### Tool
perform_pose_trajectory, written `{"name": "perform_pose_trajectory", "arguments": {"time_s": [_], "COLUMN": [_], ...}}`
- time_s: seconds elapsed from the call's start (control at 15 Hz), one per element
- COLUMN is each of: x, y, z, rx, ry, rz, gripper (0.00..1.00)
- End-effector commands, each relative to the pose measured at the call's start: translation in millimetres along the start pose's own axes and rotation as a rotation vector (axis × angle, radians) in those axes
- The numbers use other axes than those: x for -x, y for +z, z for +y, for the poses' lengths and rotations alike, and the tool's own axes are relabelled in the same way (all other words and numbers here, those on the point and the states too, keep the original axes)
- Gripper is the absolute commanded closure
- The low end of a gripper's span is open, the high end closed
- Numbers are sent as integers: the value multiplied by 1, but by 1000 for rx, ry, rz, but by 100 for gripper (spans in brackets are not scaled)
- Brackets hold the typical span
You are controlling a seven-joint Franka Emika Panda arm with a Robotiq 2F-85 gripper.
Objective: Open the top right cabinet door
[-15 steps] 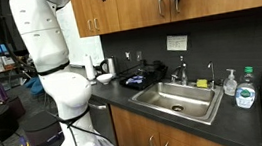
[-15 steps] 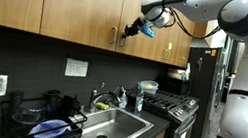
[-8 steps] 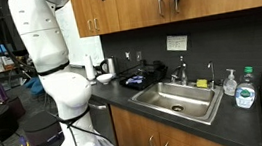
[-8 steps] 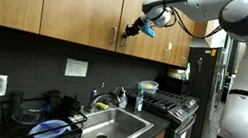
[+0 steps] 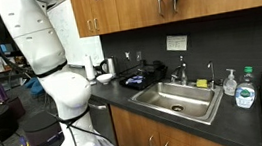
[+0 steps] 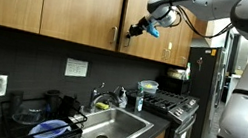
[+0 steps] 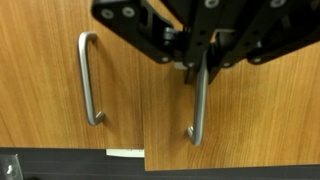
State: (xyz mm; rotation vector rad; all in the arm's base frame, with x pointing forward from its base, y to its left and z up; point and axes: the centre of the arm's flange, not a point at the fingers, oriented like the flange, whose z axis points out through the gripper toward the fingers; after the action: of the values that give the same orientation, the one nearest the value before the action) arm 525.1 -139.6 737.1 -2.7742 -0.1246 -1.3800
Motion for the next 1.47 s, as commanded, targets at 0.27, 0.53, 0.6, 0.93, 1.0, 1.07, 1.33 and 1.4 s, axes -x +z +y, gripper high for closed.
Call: {"name": "perform_pose_trajectory", "arguments": {"time_s": [0.27,0.53,0.6,0.93,1.0,1.07,1.33,1.4], "x": [61,71,74,88,92,96,110,114], "y": [-27,-36,-38,-50,-53,-55,-66,-70], "z": [-9,-3,-1,5,7,9,21,24], "rx": [-20,-18,-19,-14,-12,-11,-8,-5], "ry": [23,13,10,6,7,8,13,12], "rz": [-44,-39,-39,-31,-28,-25,-14,-12], "gripper": [97,97,97,97,97,97,97,97]}}
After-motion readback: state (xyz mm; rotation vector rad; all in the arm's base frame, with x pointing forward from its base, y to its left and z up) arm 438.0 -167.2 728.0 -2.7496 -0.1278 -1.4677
